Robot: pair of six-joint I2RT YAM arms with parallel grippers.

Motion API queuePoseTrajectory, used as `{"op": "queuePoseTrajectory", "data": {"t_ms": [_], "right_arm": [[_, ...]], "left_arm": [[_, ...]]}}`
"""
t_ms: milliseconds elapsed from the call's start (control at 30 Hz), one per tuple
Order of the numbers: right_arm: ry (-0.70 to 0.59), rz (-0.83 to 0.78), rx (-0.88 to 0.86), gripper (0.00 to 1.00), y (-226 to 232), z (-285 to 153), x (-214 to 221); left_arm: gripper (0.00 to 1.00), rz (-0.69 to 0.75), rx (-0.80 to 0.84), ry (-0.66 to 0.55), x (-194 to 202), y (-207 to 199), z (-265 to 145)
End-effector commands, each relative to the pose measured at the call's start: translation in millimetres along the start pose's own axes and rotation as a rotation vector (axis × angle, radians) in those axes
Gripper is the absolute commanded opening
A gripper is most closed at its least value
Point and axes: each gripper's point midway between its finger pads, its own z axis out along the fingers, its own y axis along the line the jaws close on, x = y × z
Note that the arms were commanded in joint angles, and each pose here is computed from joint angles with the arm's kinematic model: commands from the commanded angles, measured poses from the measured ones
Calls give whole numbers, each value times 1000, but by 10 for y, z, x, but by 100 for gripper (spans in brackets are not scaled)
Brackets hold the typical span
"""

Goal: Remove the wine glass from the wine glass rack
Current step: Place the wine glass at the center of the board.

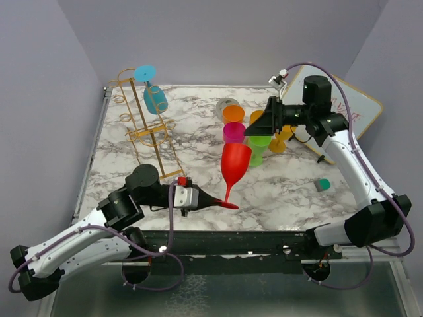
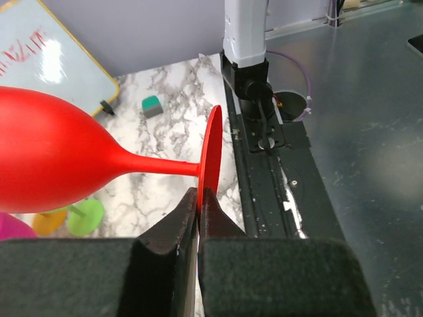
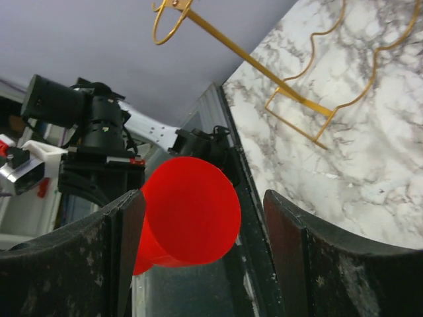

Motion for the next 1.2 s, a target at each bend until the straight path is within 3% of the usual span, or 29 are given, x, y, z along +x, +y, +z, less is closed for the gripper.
{"op": "queuePoseTrajectory", "data": {"t_ms": [0, 333, 467, 900, 1167], "right_arm": [[67, 30, -175, 77, 289, -51, 80], [104, 1, -253, 68, 457, -69, 166], [113, 10, -248, 57, 475, -46, 206], [181, -3, -296, 44, 542, 110, 352], [223, -38, -369, 27, 646, 132, 480]], "left_arm": [[0, 180, 2, -20, -75, 27, -47], [0, 198, 16, 129, 50, 168, -2], [0, 198, -20, 128, -10, 230, -18], [0, 212, -19, 160, -45, 242, -63], [0, 189, 16, 228, 72, 196, -96]]}}
